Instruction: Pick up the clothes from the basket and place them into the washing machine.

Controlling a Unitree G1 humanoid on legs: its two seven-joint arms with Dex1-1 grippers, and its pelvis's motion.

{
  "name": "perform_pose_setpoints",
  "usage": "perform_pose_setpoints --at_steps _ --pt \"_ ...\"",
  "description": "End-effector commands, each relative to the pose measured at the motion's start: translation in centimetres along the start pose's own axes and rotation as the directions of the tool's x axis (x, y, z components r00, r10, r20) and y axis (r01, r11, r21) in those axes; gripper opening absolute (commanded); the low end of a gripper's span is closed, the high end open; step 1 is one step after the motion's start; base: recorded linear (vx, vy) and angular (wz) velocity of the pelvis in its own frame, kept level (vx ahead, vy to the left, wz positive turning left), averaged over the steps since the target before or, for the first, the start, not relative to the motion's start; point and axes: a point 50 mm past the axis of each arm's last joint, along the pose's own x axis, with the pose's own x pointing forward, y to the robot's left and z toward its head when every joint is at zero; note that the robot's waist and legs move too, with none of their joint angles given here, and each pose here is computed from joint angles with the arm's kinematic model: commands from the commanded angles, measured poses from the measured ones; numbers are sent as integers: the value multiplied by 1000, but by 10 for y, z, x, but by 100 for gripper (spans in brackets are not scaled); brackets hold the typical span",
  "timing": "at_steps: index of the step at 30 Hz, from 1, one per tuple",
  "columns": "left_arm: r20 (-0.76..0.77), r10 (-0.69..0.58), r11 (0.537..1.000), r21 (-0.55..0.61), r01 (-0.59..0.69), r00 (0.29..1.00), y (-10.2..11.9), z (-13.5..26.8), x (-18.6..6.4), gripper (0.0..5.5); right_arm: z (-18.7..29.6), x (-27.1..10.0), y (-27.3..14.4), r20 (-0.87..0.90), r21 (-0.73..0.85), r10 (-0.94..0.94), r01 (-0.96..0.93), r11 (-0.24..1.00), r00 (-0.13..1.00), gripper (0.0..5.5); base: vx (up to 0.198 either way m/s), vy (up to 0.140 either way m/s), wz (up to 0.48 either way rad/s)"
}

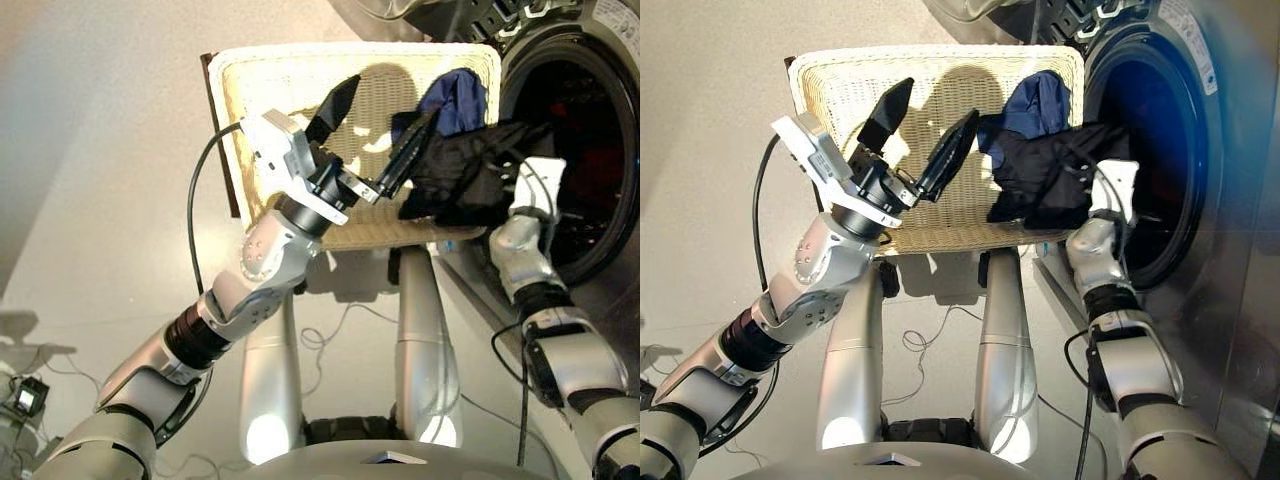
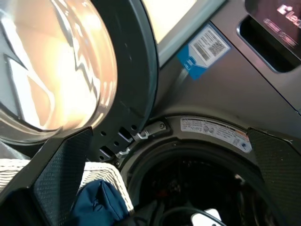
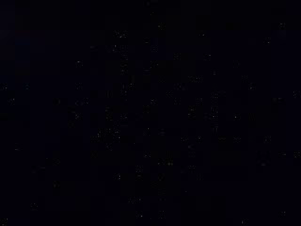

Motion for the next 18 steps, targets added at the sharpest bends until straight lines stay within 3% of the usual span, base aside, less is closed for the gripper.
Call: perform_pose_setpoints --at_steps 1,7,16,18 --pt "140 -63 998 -10 65 988 -14 19 7 550 6 42 -59 -18 17 -231 231 973 973 0 0 0 0" --pt "124 -58 998 -12 60 991 -15 17 6 550 16 67 -94 -65 57 -324 327 943 944 0 0 0 0" --pt "110 -18 1000 -3 19 994 -9 17 4 550 17 84 -140 -246 290 -444 503 814 861 0 0 0 0" --pt "116 -8 1000 -6 9 993 -7 19 4 550 19 87 -153 -292 401 -471 554 730 832 0 0 0 0"
